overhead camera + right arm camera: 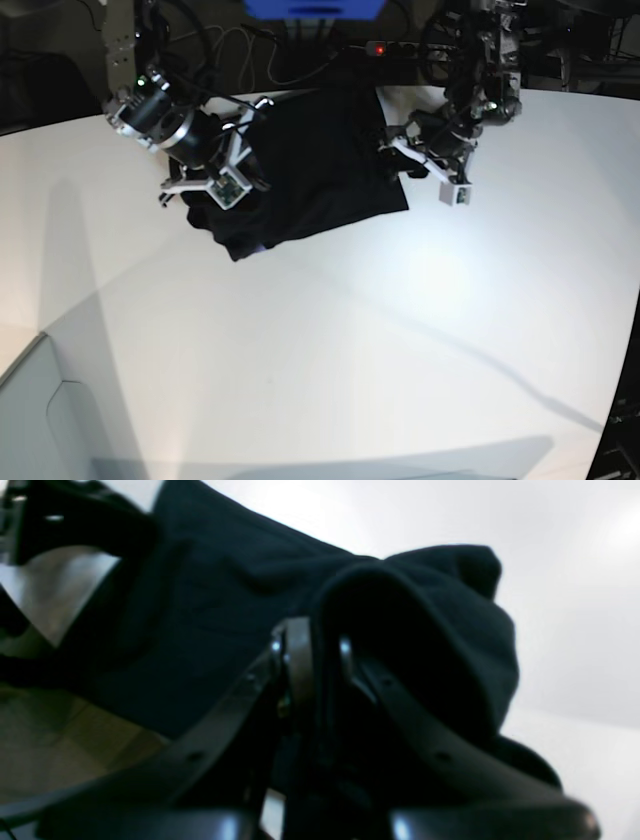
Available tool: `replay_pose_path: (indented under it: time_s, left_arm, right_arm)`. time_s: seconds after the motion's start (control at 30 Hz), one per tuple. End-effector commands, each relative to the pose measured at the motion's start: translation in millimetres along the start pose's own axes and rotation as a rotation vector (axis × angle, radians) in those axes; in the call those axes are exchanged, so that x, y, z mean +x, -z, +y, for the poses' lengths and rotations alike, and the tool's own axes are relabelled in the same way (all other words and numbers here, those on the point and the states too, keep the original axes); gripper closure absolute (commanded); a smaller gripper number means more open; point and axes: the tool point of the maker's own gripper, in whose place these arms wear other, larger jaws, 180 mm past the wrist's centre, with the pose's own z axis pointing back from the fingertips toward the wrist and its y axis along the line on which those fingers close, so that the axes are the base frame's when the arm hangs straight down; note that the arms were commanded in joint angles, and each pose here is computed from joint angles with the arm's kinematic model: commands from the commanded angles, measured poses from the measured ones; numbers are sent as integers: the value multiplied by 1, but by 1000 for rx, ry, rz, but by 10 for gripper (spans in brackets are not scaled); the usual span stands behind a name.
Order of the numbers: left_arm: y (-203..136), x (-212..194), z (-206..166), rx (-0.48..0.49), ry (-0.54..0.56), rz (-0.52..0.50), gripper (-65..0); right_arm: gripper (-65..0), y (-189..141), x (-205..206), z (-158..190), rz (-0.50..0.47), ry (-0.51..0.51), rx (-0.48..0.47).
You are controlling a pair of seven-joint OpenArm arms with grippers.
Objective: Fold the T-shirt properly
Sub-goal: 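Lift the folded shirt with both grippers and gather it together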
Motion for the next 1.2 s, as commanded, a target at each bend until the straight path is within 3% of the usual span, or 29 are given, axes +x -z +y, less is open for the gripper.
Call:
replay_pose_path:
  time_s: [0.0,0.3,0.57,0.7,0.97,1.03,1.17]
  left_arm:
    - [1,-3,0,2,2,21,-356]
    - [2,-1,0,-1,3,24,-355]
    - [2,-2,0,-1,3,27,-355]
    - [2,-2,0,0,4,28,-355]
    - [0,-1,5,9,14,29,-355]
    - [-1,-1,7,13,20,31,-355]
    - [-2,-1,8,15,23,31,-357]
  right_arm:
    - [0,-1,18,4,-63,-12,15]
    - [0,12,42,59,-117,-88,185]
    - [0,48,51,96,-107,-161,330]
    - [-1,63,56,109,-104,-146,373]
    - [-2,78,66,106,-99,-183,380]
    - [-34,78,67,106,-103,-186,380]
    - [-187,77,68,106,-106,-190,379]
